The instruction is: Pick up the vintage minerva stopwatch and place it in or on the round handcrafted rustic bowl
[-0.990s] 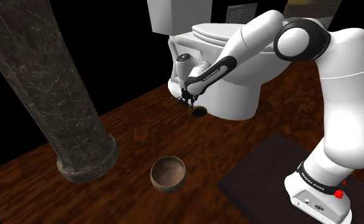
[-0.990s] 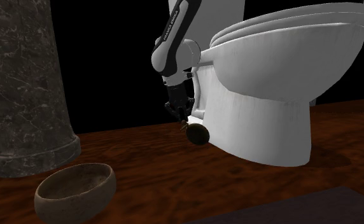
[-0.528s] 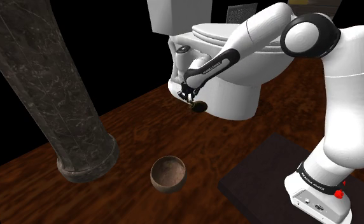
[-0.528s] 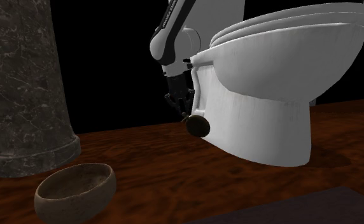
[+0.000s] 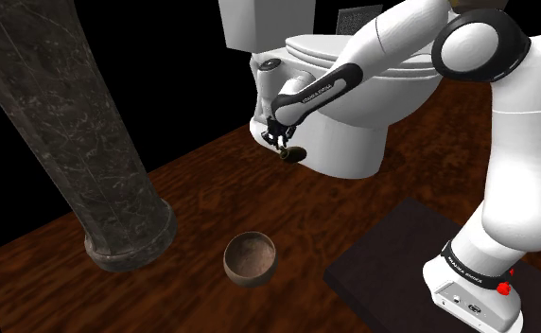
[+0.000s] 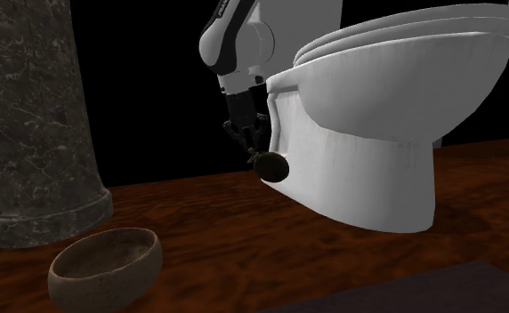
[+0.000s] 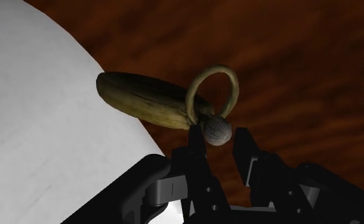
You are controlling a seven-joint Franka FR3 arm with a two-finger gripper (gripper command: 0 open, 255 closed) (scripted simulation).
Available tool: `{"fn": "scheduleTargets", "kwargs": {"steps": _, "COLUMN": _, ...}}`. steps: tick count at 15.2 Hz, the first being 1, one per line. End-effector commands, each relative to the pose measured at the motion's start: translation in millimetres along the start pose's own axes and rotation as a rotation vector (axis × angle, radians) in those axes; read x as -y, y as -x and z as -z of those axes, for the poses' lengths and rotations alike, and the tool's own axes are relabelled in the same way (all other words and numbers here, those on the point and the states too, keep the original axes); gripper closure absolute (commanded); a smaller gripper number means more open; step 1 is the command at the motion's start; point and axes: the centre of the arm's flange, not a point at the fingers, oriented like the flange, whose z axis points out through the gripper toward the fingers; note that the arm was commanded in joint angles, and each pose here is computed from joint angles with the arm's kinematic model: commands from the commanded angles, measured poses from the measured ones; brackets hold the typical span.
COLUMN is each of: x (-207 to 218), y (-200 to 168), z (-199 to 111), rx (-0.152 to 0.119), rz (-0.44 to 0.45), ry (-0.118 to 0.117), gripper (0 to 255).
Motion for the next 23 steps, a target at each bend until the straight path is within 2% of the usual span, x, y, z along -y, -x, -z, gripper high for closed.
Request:
{"fn": "scheduleTargets", "kwargs": {"steps": 1, "x": 12, "y": 18, "z": 9, "rx": 0.000, "rz": -0.001, "ry": 0.000, "gripper": 255}}
{"fn": "scheduleTargets", "kwargs": {"steps": 23, "x": 162, "y": 242, "z": 119, "rx": 0.000, "rz": -0.001, "ry": 0.000, "gripper": 255}}
